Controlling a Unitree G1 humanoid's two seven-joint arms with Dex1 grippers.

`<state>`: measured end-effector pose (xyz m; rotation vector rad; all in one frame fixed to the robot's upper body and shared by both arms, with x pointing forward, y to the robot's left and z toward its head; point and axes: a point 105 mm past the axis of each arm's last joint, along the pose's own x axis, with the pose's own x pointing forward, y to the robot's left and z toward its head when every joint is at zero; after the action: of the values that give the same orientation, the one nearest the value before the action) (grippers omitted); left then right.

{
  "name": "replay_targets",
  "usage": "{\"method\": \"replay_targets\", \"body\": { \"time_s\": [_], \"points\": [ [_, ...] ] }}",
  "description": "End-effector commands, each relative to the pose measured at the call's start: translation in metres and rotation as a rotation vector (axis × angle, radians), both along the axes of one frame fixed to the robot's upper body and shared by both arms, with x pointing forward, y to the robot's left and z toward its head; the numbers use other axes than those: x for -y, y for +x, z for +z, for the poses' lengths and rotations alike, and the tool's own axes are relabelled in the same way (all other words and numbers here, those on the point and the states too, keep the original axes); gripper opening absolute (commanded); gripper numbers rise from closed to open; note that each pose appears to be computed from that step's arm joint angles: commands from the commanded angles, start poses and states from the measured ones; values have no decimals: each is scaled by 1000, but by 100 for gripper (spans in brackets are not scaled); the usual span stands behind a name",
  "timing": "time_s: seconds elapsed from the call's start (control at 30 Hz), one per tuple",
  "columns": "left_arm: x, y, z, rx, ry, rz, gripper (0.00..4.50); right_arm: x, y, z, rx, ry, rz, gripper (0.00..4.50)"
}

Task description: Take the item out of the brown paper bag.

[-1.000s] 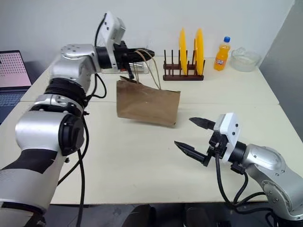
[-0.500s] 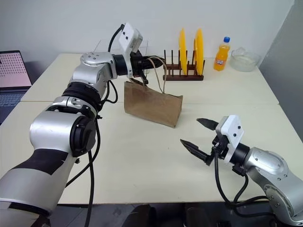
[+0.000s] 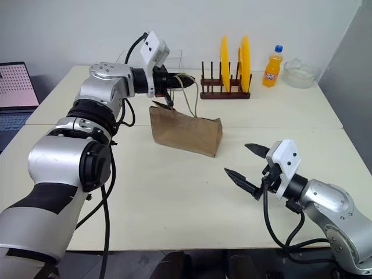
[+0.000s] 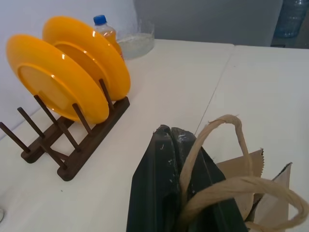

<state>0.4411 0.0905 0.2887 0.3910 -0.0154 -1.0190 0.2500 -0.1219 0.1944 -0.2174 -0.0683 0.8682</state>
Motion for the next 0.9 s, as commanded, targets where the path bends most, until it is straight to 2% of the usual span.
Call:
{"method": "replay_targets", "body": {
  "time_s": [0.03, 0.1, 0.2, 0.57, 0.7, 0.9],
  "points": [
    [1, -3, 16, 92, 65, -14, 2, -3, -1, 10, 53, 8, 21, 450],
    [1, -3, 11, 91, 88, -20, 2, -4, -1, 10, 55, 9, 23, 450],
    [0, -1, 7, 105, 128, -6, 58, -5, -1, 11, 56, 10, 25, 450],
    [-24, -4, 3, 180, 231, 1, 409, -7, 2, 13, 67, -2, 27, 450],
    [-40, -9, -6, 181, 308, -27, 409, -8, 5, 12, 66, -14, 30, 450],
    [-63, -18, -2, 181, 287, -27, 409, -10, 11, 14, 73, -24, 50, 450]
  ]
}}
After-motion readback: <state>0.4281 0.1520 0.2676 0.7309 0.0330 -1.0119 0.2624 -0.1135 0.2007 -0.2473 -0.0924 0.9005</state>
